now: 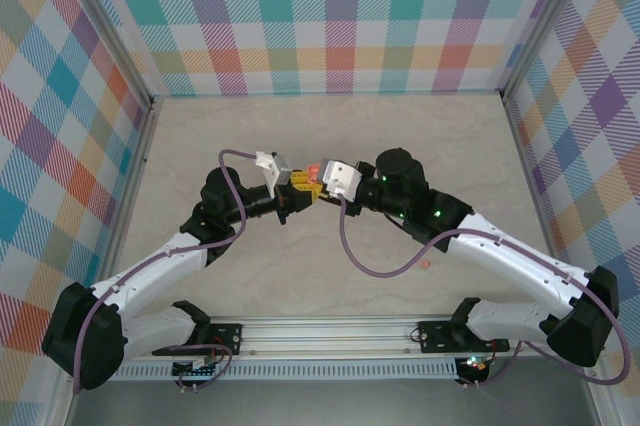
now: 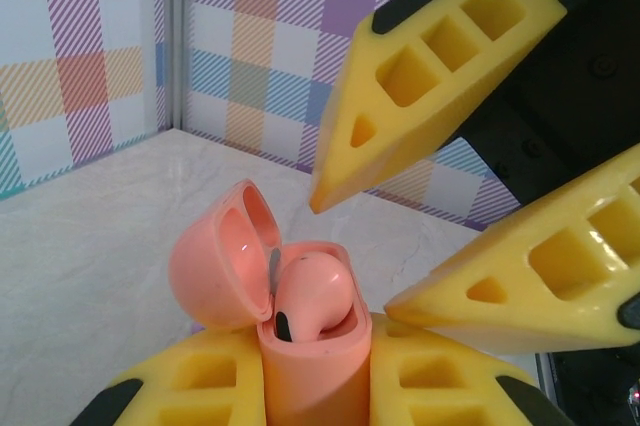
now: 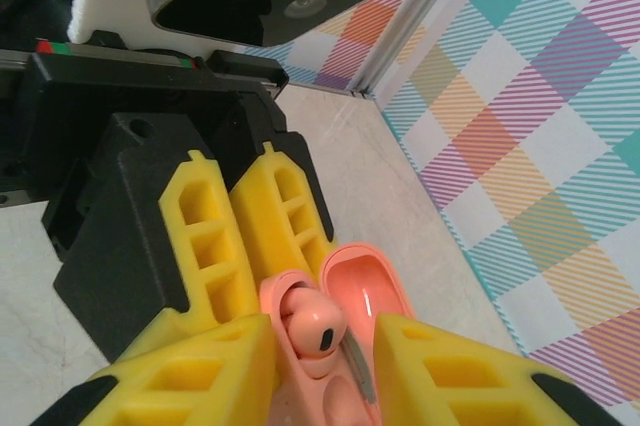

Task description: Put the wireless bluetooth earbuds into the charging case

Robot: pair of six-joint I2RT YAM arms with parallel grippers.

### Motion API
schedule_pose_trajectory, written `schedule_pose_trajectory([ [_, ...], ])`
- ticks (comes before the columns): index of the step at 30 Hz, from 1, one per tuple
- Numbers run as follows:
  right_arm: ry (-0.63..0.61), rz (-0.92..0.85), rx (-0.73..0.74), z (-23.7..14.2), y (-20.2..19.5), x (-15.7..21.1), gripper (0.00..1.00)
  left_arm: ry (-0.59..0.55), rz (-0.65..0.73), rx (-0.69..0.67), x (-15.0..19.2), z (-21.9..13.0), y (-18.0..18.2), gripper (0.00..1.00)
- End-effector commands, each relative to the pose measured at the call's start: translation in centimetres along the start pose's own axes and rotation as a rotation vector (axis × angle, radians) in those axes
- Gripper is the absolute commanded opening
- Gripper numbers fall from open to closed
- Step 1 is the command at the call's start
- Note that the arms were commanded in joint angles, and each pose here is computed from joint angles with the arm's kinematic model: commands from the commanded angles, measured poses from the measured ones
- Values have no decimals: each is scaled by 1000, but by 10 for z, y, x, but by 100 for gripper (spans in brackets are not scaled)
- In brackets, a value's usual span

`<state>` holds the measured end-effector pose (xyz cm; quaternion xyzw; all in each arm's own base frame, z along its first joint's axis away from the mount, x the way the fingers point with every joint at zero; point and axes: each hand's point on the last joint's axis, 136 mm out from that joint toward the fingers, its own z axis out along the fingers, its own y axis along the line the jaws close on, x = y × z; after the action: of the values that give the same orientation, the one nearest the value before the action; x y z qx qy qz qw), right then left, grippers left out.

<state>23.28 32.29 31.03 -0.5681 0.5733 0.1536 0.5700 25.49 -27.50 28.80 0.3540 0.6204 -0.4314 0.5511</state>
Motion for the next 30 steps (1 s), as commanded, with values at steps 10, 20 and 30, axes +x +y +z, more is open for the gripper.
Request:
schedule_pose_trajectory([
  [10, -49, 184, -143, -15, -3, -32, 26, -114, 130, -62, -14, -5, 8, 0],
  [20, 9, 391, -223, 13, -1, -21, 12, -102, 149, -97, -7, -11, 10, 0],
  [30, 3, 447, -273, 18, 5, -23, 10, -106, 171, -150, -7, -26, 9, 0],
])
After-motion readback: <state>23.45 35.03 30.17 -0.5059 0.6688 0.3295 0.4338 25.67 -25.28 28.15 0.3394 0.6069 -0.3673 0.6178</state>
